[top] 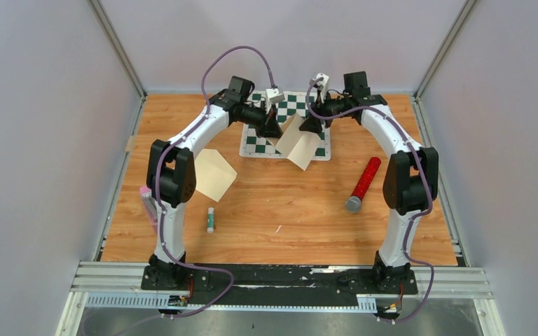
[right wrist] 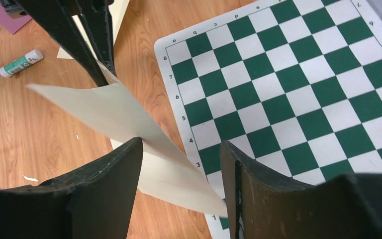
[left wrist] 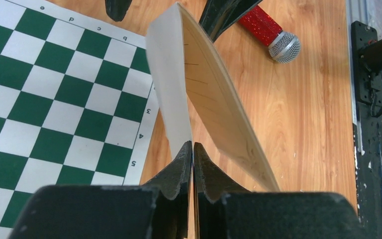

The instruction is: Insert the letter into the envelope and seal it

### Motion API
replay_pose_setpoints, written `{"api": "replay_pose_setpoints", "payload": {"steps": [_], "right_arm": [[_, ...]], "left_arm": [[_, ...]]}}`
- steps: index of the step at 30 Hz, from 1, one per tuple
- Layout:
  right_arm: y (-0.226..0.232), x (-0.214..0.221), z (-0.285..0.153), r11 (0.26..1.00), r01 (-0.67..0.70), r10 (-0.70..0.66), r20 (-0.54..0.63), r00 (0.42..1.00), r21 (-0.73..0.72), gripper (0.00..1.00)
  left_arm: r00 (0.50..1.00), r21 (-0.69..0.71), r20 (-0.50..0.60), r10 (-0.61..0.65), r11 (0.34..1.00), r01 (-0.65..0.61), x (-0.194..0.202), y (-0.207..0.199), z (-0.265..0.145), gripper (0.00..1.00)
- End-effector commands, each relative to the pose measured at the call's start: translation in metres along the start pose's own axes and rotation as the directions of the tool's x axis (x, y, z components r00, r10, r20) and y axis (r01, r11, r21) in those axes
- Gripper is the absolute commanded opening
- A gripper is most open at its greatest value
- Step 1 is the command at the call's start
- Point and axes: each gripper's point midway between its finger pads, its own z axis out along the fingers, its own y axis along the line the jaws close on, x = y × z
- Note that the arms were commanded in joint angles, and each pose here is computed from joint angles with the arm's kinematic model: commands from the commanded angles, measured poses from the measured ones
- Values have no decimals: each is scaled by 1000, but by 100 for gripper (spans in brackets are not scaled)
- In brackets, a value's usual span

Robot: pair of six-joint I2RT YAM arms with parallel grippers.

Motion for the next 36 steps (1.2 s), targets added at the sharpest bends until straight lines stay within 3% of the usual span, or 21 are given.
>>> {"api": "replay_pose_setpoints", "payload": {"steps": [1,5,13,16,20,22,29,31,36], "right_arm": [[27,-40,-7,983,180,-176,80,981,-46,57],[39,-46,-3,982,172,-165,89,982,-76,50],[41,-50,-1,984,157,-149,90,985,-82,26],[45,-53,-2,986,138,-129,94,987,-97,22],[48,-52,-4,986,126,-117,91,989,-107,9],[48,-50,-4,987,120,-112,83,990,-106,0],[54,-46,-8,988,115,-108,67,992,-105,0],[55,-46,-9,987,117,-110,68,992,-106,0],[56,-51,-4,986,115,-107,74,992,-118,0]], "left_arm": [[992,4,37,117,993,-117,-29,-11,-12,10],[992,-5,31,119,993,-119,-28,-9,-13,11],[994,-35,5,113,993,-113,-19,-3,-12,12],[994,-49,0,105,993,-105,-15,-1,-11,15],[994,-67,1,108,992,-108,-14,3,-10,20],[995,-83,-3,99,992,-99,-13,7,-12,25],[995,-279,33,97,957,-84,-14,43,-63,68],[989,-284,48,141,951,-122,-21,44,-84,75],[972,-171,70,224,963,-209,-42,8,-93,77]]}}
